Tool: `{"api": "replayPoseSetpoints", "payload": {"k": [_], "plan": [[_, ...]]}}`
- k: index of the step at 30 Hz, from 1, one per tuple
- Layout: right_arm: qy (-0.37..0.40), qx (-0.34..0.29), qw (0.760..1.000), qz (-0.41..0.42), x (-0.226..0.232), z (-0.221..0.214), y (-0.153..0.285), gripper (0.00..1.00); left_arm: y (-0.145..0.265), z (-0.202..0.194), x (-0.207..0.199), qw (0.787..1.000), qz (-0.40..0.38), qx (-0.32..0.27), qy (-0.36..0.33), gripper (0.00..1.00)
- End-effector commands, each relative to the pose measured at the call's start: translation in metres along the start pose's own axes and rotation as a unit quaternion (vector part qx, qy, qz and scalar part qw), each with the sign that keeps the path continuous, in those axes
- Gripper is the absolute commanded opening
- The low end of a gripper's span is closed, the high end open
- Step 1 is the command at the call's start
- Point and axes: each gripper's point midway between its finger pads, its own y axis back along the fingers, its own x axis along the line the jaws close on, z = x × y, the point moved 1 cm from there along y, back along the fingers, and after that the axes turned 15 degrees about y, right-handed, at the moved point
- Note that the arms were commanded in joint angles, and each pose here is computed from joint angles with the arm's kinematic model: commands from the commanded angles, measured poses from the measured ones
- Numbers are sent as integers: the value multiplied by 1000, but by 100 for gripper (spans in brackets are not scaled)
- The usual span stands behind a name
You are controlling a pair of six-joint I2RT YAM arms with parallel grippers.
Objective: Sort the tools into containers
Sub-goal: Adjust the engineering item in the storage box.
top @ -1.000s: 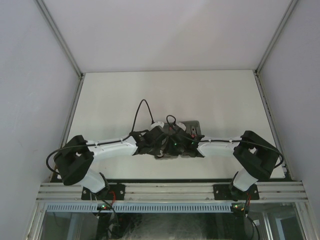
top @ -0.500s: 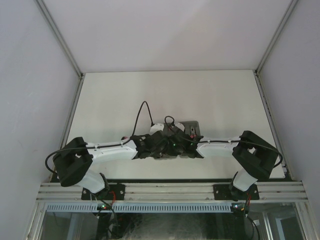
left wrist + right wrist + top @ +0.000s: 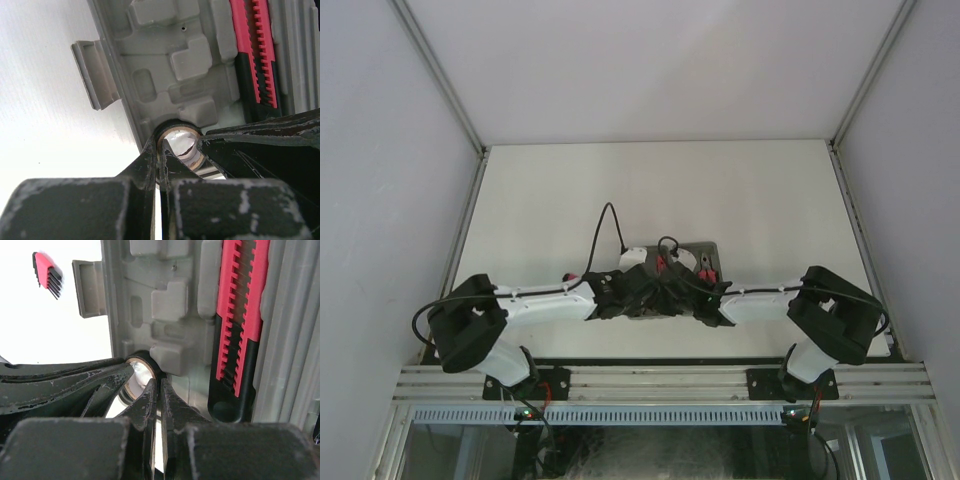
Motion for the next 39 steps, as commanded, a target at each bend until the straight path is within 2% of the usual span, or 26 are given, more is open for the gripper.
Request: {"api": "replayPoseSetpoints", "payload": {"k": [1, 19, 30, 39], "plan": [[4, 29, 998, -53, -29, -43, -6, 0, -10, -85, 27, 986, 38, 162, -9, 0], [7, 57, 993, -108, -55, -67, -13, 0, -16, -96, 29, 984, 30, 175, -6, 0], [6, 72, 989, -133, -67, -95, -23, 0, -19, -100, 29, 983, 27, 181, -6, 0], [6, 45, 993, -111, -57, -78, -10, 0, -16, -99, 23, 984, 10, 180, -4, 0]]}}
